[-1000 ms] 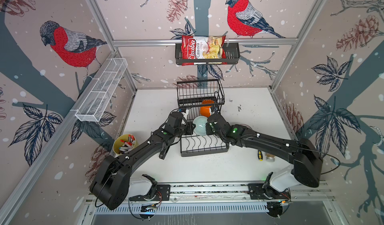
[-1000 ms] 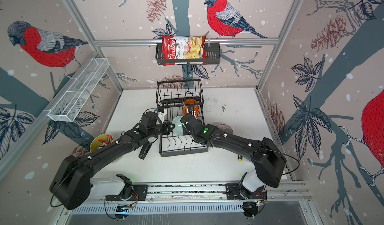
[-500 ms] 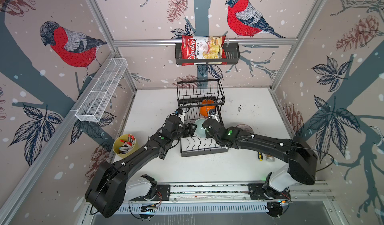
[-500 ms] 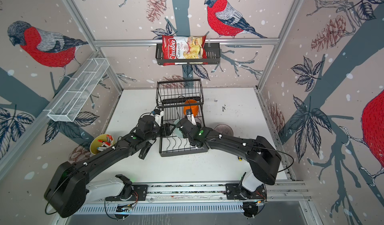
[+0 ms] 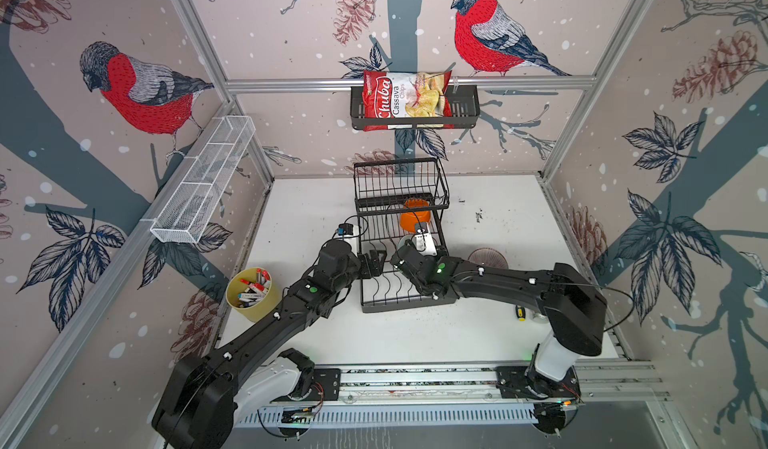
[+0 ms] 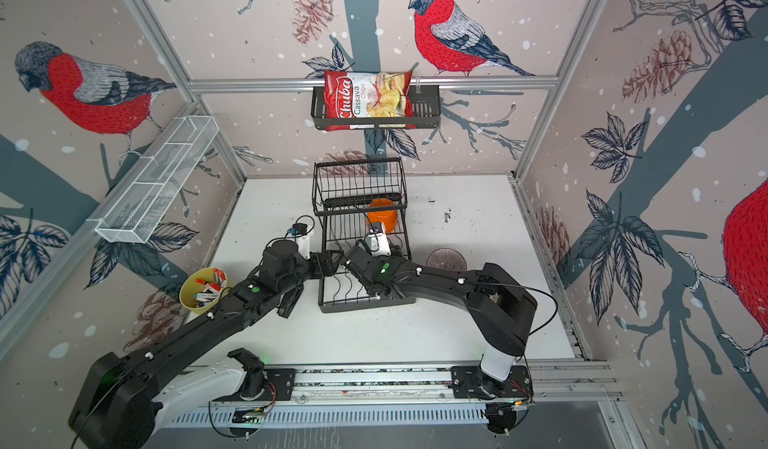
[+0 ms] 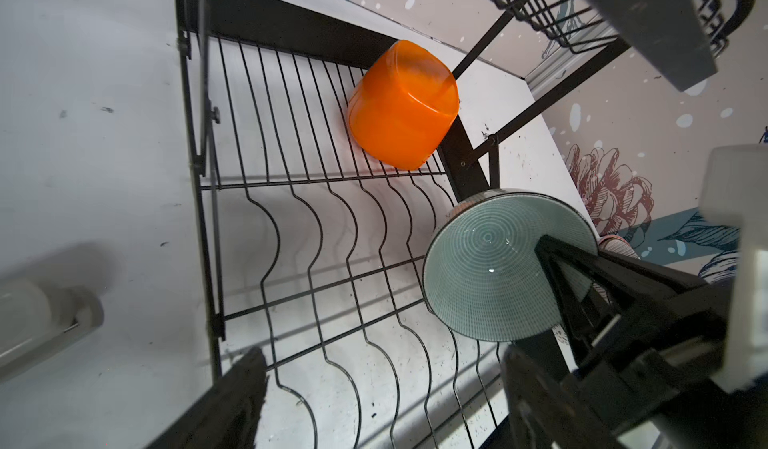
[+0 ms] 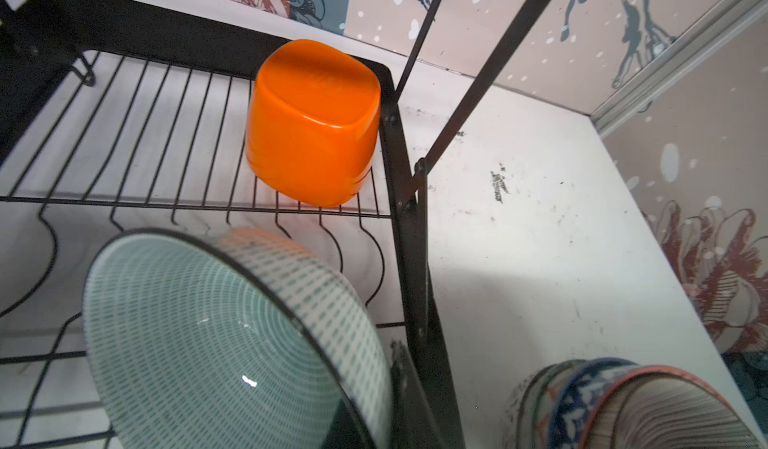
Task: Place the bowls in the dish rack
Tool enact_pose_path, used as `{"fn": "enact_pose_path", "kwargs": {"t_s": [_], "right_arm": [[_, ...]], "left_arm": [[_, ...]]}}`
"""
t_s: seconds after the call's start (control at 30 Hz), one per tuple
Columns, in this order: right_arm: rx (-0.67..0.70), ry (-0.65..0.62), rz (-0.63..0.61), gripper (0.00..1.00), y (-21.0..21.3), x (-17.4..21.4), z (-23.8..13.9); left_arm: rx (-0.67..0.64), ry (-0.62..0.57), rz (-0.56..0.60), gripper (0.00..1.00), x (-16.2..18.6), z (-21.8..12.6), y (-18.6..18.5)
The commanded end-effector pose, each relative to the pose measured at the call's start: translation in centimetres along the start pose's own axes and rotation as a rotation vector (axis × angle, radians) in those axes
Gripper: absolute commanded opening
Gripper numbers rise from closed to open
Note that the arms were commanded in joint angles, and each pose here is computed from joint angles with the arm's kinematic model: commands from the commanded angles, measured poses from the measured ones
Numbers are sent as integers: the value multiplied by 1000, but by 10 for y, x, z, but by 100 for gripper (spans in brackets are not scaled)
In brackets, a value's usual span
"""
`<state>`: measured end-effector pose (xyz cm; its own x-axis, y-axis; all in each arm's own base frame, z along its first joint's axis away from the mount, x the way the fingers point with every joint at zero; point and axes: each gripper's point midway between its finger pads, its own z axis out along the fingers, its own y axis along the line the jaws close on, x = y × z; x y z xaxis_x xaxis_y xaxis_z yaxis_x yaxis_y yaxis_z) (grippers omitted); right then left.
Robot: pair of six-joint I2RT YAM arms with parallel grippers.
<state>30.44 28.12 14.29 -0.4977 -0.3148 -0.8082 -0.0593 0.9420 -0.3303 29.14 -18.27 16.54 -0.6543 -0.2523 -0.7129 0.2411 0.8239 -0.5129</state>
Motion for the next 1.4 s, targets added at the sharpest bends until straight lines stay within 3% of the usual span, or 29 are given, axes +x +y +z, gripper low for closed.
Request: {"fn": "enact_pose_path", "kwargs": {"t_s": [0.0,0.47,1.37], "right_arm": [[117,-75,-29,0,-14,-13,1],[253,-117,-90,0,-23,-13,19],[355,-108,-66,0,-25,-12,64]], "left_arm": [[-37,-42,-6,89,-7,-6,9],[-22,-51,-37,96,-9,-9,18],[17,-70,-15,96,-10,-12,14]]}}
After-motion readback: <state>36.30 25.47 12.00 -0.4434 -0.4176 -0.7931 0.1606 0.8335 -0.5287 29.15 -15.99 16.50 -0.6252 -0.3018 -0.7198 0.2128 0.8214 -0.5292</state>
